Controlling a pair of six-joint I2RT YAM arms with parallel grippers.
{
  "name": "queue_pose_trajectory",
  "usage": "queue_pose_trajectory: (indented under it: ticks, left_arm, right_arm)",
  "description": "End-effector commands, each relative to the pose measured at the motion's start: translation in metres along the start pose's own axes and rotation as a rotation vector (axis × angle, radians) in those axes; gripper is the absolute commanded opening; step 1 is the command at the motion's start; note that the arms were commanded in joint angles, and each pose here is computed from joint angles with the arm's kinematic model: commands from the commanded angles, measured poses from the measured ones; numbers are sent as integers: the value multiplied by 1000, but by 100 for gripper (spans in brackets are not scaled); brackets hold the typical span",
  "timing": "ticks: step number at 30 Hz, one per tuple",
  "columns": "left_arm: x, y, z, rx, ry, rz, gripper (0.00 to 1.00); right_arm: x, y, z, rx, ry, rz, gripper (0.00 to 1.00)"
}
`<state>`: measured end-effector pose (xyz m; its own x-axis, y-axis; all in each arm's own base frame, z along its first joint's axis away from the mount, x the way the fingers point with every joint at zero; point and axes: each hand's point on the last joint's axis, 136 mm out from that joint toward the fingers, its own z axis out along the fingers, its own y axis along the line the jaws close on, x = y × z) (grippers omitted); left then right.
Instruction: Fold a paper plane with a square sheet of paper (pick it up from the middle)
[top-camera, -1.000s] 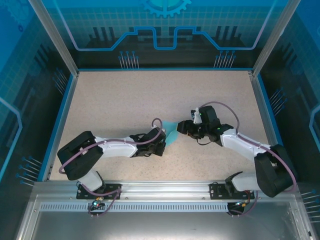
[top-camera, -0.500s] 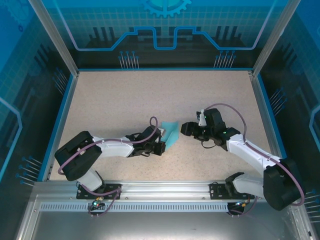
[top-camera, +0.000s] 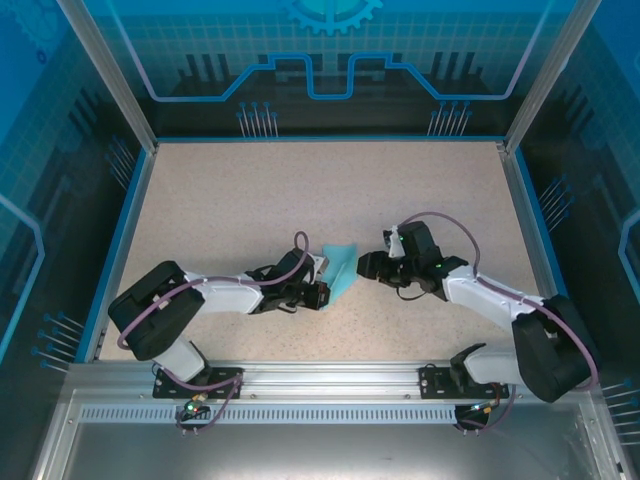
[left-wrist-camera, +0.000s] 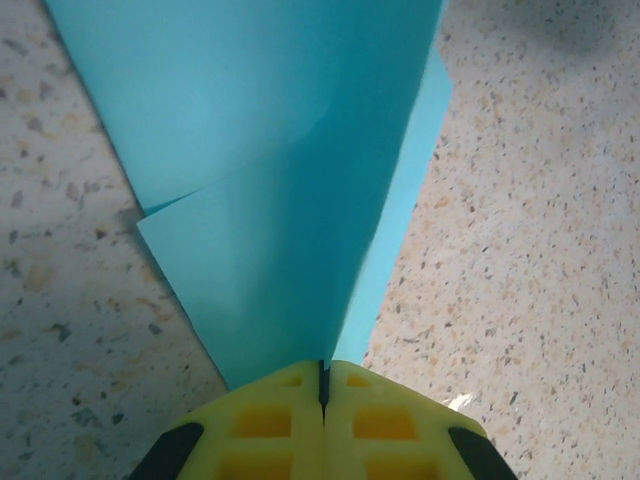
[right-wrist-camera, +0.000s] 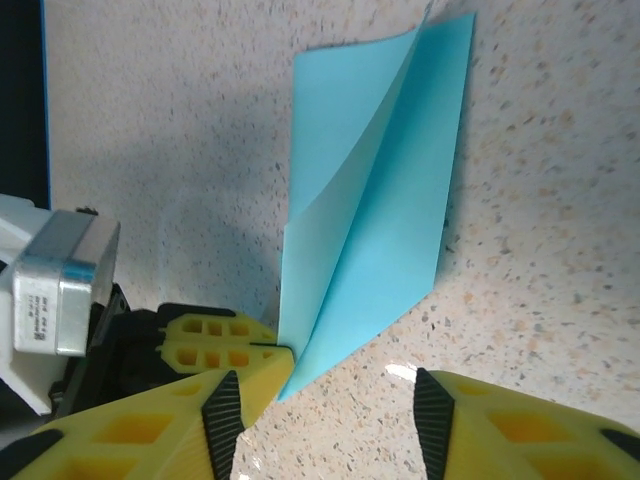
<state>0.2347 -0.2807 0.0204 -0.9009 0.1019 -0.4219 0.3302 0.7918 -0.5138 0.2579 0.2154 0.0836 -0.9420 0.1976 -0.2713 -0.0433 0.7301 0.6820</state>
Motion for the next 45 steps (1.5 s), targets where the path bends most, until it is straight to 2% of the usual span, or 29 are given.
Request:
queue_pose_trajectory:
  ticks: [1, 10, 27, 45]
  left_arm:
    - [1, 0, -7, 41, -12, -43, 0]
    - [8, 9, -14, 69, -18, -83, 0]
    - [9, 17, -18, 149, -14, -183, 0]
    - [8, 27, -16, 230, 41, -279, 0]
  right_arm:
    - [-2, 20, 8, -46, 13, -38, 50]
    - [5, 31, 23, -56, 45, -60, 48]
    - [11, 58, 63, -141, 108, -38, 24]
    - [11, 57, 102, -151, 169, 19, 21]
